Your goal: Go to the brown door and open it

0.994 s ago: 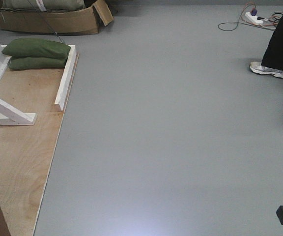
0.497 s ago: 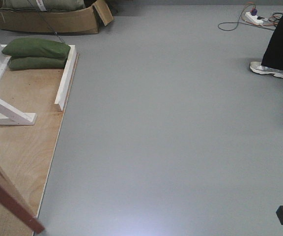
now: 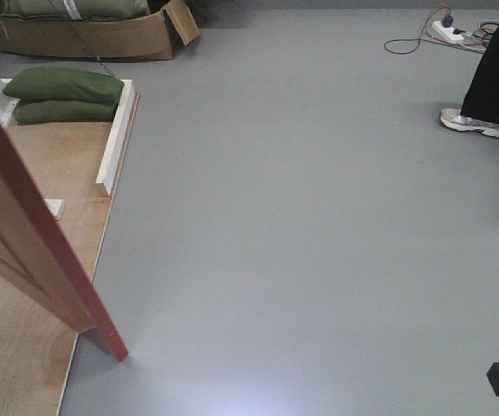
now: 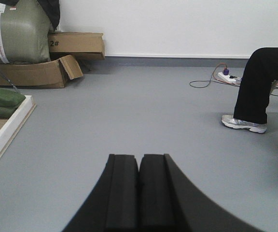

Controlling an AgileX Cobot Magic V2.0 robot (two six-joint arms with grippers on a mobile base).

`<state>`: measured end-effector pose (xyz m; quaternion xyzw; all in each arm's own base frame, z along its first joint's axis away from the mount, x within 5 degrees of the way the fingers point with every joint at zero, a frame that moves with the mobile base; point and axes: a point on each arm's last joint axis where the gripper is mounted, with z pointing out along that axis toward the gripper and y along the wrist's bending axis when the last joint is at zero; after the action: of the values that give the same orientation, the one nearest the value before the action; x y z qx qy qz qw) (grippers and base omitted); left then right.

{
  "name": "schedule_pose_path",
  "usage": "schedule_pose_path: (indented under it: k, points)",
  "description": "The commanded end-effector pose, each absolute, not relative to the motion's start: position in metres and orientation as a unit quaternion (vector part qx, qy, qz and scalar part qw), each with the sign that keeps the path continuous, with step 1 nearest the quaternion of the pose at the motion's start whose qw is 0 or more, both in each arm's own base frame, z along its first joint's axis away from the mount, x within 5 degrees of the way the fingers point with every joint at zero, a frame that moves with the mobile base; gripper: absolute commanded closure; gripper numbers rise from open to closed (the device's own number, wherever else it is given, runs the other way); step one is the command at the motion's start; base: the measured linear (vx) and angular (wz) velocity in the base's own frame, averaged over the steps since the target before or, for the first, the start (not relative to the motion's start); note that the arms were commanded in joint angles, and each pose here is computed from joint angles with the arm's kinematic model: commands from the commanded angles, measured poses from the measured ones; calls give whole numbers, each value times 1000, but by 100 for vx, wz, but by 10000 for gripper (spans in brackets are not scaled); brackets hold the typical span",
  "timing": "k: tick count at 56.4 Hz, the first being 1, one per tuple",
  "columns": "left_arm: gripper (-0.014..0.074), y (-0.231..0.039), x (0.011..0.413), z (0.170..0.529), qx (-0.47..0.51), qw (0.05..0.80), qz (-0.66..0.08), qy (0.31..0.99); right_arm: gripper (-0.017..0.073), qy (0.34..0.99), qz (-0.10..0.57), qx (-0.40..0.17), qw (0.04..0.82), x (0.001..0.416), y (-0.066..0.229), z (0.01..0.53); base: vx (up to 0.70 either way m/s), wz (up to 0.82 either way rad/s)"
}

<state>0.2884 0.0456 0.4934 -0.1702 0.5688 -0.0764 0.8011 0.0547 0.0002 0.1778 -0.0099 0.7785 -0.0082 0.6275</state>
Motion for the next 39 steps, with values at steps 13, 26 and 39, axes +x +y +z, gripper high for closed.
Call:
schedule_pose_path:
  k: [13,26,39]
  points:
    - [600,33,318,485,-151,816,-79,553,559,750,-13,-14,661,55,0,184,0,0]
    - [600,24,336,470,-124,809,-68,570,559,750,-13,-14,661,55,0,184,0,0]
    - [600,20,317,484,-83,810,-43,579,559,750,-13,-14,661,55,0,184,0,0]
